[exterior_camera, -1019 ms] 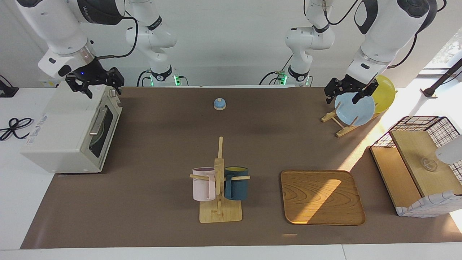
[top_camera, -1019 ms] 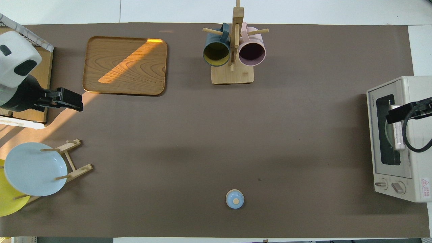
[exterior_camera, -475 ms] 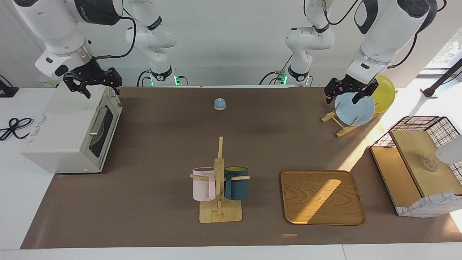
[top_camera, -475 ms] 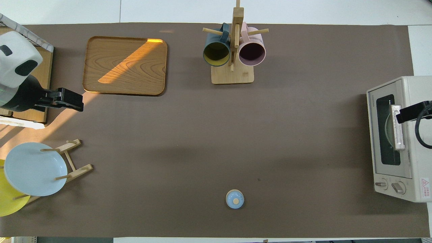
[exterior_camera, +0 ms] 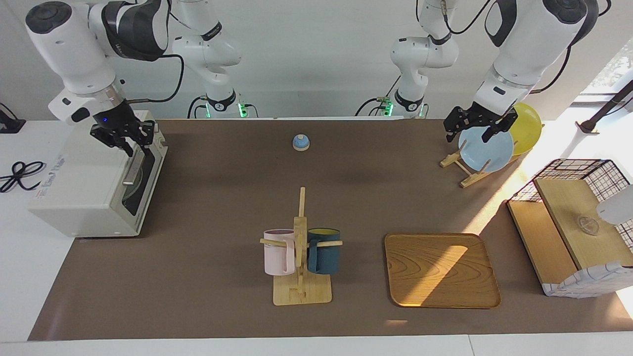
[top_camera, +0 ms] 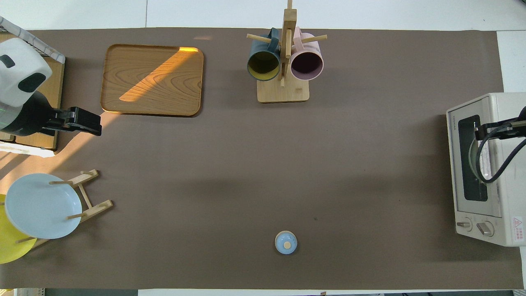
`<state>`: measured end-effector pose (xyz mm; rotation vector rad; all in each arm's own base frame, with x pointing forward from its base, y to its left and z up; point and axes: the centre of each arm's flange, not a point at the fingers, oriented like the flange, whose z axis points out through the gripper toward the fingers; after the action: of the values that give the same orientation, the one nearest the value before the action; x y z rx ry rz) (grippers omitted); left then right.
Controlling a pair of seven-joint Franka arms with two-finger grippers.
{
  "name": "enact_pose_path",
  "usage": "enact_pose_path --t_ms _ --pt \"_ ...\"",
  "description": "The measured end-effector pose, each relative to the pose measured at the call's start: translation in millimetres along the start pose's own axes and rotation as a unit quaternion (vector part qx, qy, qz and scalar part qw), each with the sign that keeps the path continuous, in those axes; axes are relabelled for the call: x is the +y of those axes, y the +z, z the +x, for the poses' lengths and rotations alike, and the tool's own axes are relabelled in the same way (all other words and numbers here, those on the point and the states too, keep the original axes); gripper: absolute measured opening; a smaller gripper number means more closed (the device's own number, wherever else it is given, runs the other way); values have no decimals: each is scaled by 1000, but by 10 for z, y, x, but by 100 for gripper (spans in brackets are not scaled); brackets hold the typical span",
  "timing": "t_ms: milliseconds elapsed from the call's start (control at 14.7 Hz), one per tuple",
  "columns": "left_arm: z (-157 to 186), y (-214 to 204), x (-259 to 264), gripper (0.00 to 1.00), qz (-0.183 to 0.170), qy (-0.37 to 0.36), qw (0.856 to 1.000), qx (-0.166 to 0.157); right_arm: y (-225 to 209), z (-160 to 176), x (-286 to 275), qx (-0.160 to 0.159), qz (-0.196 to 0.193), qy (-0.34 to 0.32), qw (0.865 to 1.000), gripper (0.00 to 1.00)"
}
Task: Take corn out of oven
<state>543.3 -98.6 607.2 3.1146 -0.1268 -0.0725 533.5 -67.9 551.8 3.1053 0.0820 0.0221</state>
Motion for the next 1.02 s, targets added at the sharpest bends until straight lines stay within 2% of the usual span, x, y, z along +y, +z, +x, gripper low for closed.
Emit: enact_pose_path --t_ms 136,204,475,611,1019 --pt "0 0 0 100 0 0 1000 0 120 -91 52 -7 2 32 999 6" --pt "0 0 0 100 0 0 1000 0 183 -136 103 -12 2 41 999 1" --pt "0 0 -3 100 0 0 1000 0 408 -267 378 -27 2 69 997 1" --pt "0 0 -3 100 0 0 1000 0 458 -280 431 -23 2 74 997 1" --pt "1 -1 -10 100 0 -1 1000 0 657 -315 453 -22 0 53 998 1"
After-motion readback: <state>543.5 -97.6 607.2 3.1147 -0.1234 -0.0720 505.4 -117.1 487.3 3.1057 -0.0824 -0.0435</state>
